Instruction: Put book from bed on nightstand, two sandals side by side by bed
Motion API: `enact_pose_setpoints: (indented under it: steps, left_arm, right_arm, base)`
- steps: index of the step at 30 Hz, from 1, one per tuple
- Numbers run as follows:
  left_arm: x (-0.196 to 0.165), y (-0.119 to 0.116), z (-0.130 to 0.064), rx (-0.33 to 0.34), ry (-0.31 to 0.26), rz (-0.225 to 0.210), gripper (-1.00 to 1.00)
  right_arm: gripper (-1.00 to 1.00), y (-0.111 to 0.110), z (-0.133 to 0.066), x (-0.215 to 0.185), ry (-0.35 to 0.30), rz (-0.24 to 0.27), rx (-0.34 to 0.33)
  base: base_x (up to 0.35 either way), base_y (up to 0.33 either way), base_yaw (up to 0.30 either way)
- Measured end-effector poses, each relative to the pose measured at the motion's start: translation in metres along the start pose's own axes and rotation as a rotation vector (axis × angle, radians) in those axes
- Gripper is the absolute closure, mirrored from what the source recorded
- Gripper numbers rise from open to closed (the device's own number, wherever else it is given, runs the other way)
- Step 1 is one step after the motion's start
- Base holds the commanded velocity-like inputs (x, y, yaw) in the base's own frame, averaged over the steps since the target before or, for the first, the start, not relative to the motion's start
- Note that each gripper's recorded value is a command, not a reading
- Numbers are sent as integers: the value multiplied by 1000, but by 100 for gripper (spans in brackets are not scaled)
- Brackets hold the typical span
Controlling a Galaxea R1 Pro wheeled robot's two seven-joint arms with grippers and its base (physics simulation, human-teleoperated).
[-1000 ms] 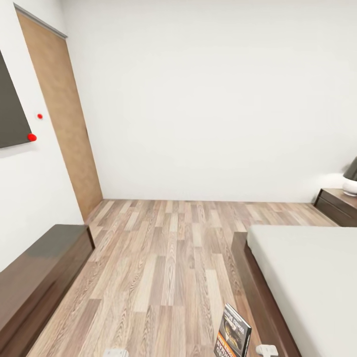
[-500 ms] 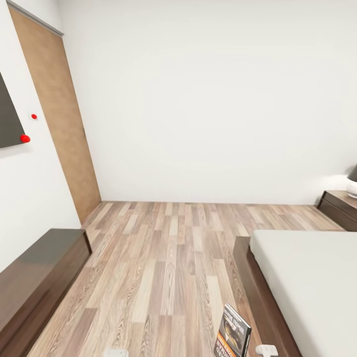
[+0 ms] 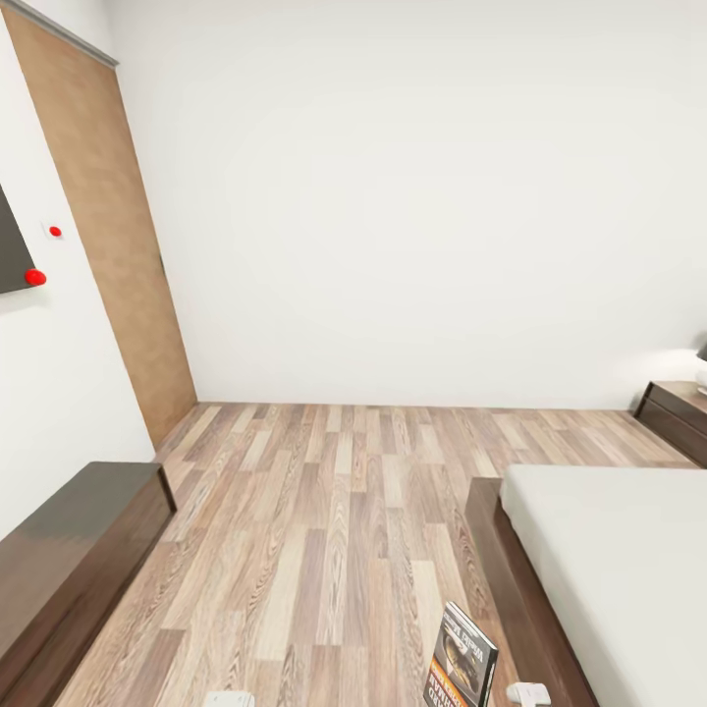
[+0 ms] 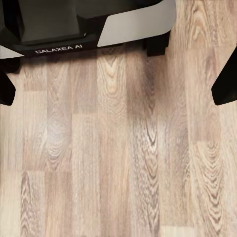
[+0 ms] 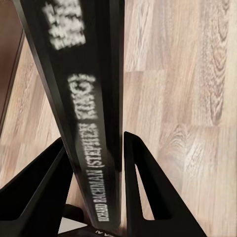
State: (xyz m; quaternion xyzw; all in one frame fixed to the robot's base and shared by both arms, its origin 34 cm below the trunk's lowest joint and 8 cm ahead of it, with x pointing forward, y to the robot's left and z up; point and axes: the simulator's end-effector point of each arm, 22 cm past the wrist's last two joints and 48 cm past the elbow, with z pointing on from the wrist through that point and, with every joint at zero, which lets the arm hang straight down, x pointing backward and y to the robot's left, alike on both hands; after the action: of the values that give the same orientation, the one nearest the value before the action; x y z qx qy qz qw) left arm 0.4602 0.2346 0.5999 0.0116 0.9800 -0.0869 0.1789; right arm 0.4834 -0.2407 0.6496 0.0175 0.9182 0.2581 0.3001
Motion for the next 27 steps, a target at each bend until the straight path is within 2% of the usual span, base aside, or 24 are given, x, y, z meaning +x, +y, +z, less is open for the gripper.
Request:
enact_pose_setpoints:
  steps: [27]
  left_arm:
    - [0, -5, 1, 7, 0, -1, -100]
  right_arm:
    - [100, 1, 0, 0, 2, -1, -1]
  base:
    - [170, 0, 0]
